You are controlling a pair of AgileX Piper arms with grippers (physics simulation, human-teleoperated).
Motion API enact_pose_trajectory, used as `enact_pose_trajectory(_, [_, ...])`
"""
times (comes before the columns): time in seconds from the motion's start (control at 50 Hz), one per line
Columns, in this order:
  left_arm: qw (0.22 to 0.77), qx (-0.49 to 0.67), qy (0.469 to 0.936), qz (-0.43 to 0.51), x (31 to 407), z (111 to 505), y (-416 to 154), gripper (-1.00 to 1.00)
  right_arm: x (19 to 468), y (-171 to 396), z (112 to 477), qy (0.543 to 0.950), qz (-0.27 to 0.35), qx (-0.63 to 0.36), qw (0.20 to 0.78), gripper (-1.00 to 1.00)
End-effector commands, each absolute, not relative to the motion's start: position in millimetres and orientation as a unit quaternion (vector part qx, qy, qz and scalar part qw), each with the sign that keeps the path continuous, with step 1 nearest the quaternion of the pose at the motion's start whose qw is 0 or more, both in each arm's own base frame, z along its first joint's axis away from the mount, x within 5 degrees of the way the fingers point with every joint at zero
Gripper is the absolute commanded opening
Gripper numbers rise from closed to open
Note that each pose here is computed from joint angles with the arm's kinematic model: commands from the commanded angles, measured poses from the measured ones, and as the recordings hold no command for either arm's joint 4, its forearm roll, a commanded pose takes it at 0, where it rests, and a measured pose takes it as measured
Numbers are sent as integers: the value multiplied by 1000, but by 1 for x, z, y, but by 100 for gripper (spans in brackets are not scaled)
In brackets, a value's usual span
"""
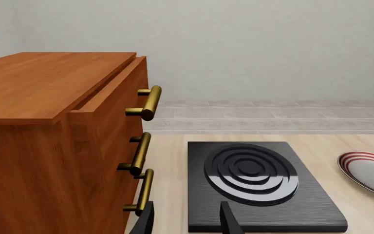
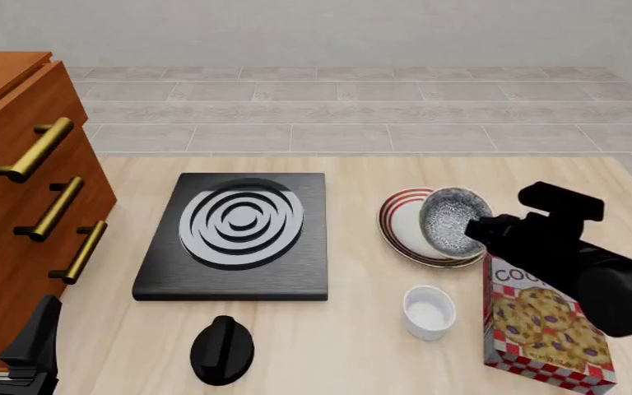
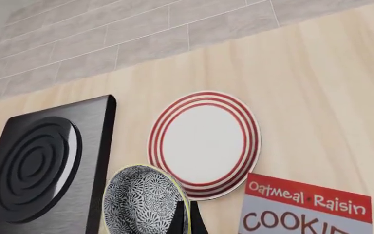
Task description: Pick the akita bowl next to the ramekin and place it on the plate.
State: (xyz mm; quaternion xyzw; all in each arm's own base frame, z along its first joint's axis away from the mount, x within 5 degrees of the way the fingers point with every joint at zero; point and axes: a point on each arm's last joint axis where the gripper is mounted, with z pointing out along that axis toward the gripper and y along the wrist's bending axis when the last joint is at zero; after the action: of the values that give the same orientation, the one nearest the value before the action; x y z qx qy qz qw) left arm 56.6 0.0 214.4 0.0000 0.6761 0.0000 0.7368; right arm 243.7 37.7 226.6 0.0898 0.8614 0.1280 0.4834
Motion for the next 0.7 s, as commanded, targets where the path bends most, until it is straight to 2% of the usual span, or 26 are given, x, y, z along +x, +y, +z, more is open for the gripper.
enact_pose_trajectory(0.02, [737, 0, 676, 0, 57, 214, 0, 100, 252, 36, 221, 859, 130, 105, 485, -100])
enact_pose_trajectory(0.7, [737, 0, 676, 0, 57, 214, 0, 100, 279, 36, 198, 863, 137, 137, 466, -100])
